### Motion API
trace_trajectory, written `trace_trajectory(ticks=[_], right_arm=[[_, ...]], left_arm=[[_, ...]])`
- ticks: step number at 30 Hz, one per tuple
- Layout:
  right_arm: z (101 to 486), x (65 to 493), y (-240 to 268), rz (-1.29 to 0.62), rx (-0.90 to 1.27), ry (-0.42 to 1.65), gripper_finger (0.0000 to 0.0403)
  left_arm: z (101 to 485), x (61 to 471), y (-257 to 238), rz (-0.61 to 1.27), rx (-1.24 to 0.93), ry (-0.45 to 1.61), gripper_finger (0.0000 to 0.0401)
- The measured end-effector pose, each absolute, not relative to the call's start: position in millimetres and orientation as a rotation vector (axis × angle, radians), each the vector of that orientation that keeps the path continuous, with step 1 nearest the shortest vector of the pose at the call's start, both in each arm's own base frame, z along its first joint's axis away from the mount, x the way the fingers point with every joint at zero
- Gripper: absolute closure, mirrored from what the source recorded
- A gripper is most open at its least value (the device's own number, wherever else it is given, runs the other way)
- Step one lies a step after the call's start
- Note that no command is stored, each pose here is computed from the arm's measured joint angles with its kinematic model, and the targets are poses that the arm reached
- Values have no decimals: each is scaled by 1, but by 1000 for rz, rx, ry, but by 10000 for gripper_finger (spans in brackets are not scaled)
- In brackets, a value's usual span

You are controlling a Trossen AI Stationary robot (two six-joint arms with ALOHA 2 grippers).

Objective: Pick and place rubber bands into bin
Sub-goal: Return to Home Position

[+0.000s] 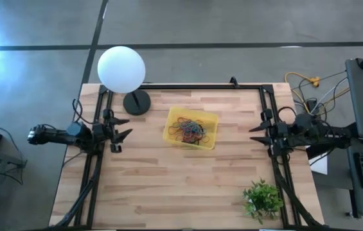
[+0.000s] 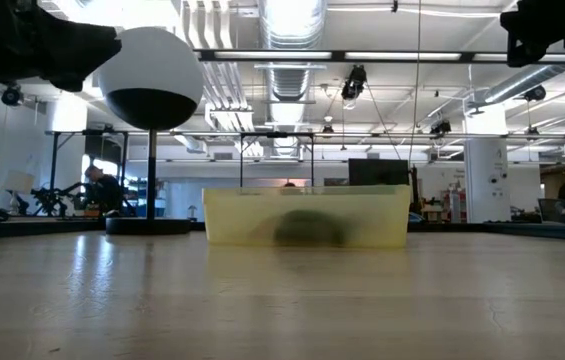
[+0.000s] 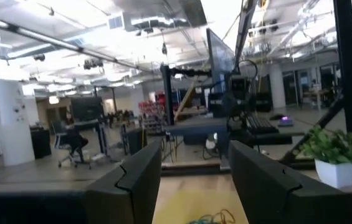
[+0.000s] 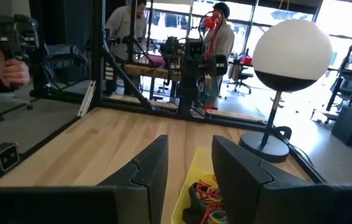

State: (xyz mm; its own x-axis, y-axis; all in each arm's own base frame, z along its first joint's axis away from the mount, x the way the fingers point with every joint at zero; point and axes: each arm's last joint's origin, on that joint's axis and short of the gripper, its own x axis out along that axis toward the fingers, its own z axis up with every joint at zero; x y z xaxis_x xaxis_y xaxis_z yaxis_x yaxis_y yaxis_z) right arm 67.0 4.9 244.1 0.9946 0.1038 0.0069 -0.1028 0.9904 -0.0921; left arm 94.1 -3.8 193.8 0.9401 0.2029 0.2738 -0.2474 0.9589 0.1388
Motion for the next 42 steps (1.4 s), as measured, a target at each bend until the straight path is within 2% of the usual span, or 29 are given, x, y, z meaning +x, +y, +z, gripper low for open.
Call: trace_trajectory(ticks=[9,17,24,42], right_arm=[[242,68,5,108,-94,-12,291],[243,70,5,108,-111,-45,295],[239,71,6,131,-121,-38,297],[224,78,7,148,-97,-23,305]], left_arm=[[191,96,-5,195,147,-234,230],[201,95,-8,106,240,-355,230],[195,104,-10,50,237,-280,230],[188,118,-3,98,219,-204,230]])
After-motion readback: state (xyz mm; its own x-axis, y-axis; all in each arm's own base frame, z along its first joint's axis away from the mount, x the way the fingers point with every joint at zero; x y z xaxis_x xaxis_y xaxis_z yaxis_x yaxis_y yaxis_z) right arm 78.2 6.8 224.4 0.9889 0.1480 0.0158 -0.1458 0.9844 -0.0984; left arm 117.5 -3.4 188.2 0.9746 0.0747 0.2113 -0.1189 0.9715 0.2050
